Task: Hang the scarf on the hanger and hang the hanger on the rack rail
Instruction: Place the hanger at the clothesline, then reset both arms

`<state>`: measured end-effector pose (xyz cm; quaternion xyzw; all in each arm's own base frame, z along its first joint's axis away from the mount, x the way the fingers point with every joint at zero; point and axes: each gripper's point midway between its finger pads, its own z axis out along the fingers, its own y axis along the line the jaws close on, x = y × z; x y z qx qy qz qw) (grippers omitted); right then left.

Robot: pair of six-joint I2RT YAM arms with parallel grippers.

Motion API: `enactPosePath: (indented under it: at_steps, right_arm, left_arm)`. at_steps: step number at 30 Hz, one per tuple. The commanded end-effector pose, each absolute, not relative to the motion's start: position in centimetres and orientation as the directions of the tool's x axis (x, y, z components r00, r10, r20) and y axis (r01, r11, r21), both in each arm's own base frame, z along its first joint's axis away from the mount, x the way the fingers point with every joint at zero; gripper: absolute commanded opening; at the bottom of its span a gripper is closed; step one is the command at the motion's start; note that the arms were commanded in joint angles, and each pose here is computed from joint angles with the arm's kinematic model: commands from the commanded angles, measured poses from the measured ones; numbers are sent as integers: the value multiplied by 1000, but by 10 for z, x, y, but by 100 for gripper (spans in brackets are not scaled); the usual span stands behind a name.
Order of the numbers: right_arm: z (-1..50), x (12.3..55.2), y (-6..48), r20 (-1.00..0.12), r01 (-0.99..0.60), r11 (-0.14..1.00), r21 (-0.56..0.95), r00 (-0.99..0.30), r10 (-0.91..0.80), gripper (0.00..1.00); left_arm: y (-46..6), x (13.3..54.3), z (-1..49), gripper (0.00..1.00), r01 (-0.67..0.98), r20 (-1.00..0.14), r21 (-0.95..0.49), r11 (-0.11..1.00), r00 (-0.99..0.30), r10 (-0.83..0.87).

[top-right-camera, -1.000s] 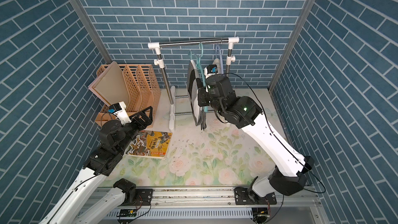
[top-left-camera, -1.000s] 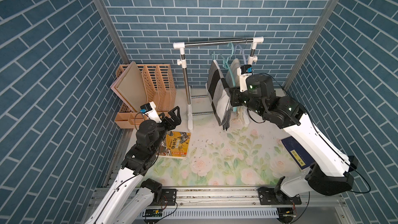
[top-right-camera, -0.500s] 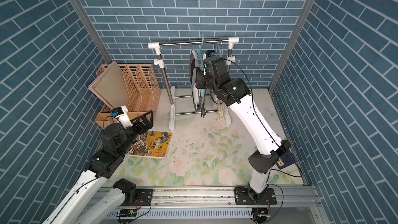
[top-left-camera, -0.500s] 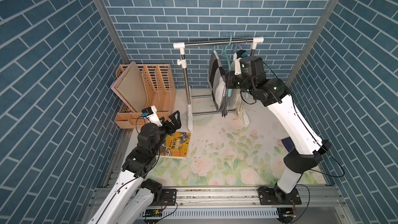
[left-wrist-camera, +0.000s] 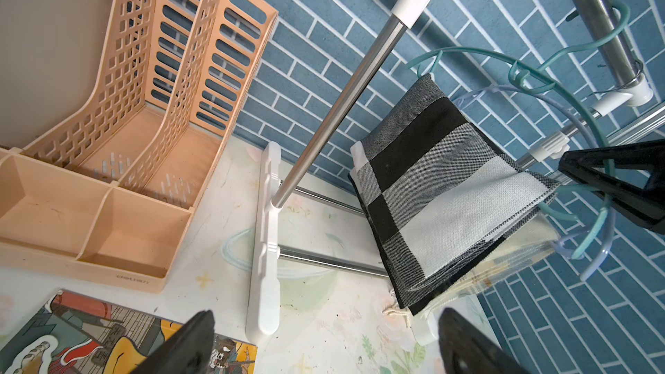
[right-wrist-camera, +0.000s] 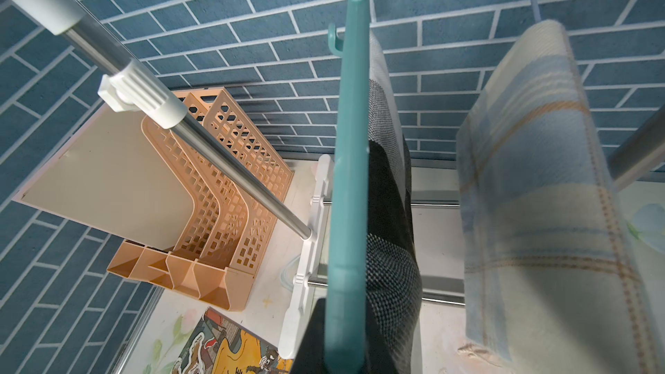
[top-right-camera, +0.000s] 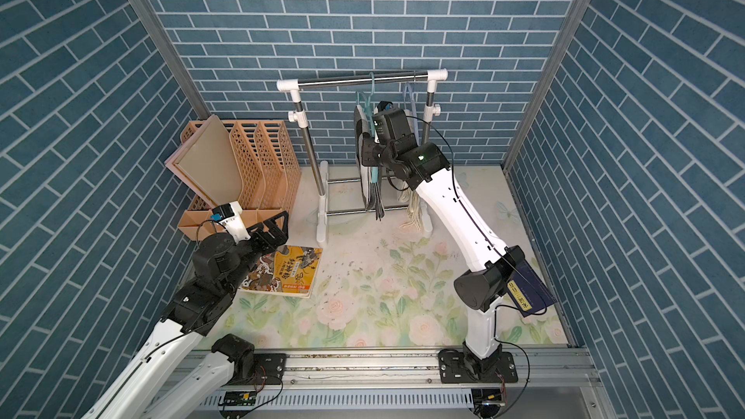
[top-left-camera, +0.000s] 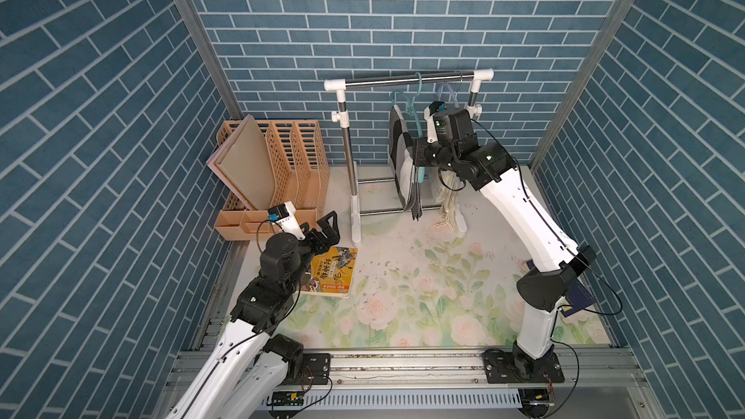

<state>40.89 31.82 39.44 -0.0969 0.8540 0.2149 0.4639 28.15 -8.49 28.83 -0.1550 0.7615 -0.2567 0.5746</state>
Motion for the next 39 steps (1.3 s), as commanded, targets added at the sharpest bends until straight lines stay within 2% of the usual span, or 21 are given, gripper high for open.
enactPosePath:
  at_steps: [1,2,3,4,5,7,10,14,15,17,19,20,23,25,26,30,33,35,36,39]
  right_arm:
    - [422,394,317,-853,-407,850,336,-514,91,30]
    - [423,391,315,-853,-409,847,340,-513,96,38]
    - [425,388,313,-854,-414,842,347,-511,101,57]
    - [430,383,311,-857,-422,834,355,-503,110,71]
    - [432,380,309,-858,-427,829,362,-501,116,80]
    - [444,367,301,-864,-443,815,374,-485,133,88]
    - [454,343,285,-874,-470,795,385,-462,150,90]
    - [451,301,250,-901,-506,779,370,-401,167,99]
    - [439,296,239,-903,-485,795,366,-390,178,100]
    - [423,283,193,-875,-338,825,453,-348,338,100]
    - [398,273,137,-804,-158,793,588,-219,553,100]
    - [380,269,123,-793,-139,781,609,-155,590,100]
    - [373,233,84,-767,-275,764,583,121,630,100]
    - [366,215,69,-781,-309,826,471,290,553,100]
    - [358,212,60,-784,-271,848,456,328,526,100]
    - [307,236,61,-931,-75,962,262,244,272,100]
    - [277,255,77,-980,-37,998,55,190,62,100]
    - [252,272,85,-990,-24,997,-79,118,-76,100]
    - [239,279,84,-989,-11,993,-120,88,-118,100]
    - [222,295,69,-989,36,992,-118,90,-121,100]
  left_arm:
    - [-83,281,287,100,62,-808,-553,831,-284,-517]
    - [-83,281,288,100,63,-809,-551,832,-282,-515]
    - [-82,281,289,100,62,-811,-549,833,-281,-513]
    - [-82,281,290,100,60,-812,-548,834,-279,-513]
    - [-81,280,291,100,59,-813,-546,836,-276,-512]
    - [-80,280,293,100,54,-819,-537,842,-275,-504]
    - [-76,280,294,100,31,-827,-518,855,-276,-490]
    - [-65,282,291,100,-38,-834,-485,874,-280,-475]
    - [-62,283,289,100,-62,-838,-472,879,-279,-469]
    - [-53,284,290,100,-108,-846,-451,886,-263,-463]
    - [-42,283,289,100,-163,-849,-450,878,-229,-477]
    - [-36,282,290,100,-185,-847,-462,867,-198,-493]
    - [-24,276,294,100,-183,-852,-497,848,-80,-517]
    - [-14,272,294,100,-182,-861,-502,845,13,-509]
    - [-11,272,290,100,-195,-879,-472,860,29,-476]
    - [-3,291,247,100,-328,-928,-341,881,-33,-371]
    - [-10,307,226,100,-303,-967,-224,926,-52,-251]
    - [-16,314,226,100,-240,-985,-166,956,3,-170]
    - [-17,315,224,100,-224,-991,-134,965,25,-132]
    - [-8,319,203,100,-236,-999,-38,971,18,-35]
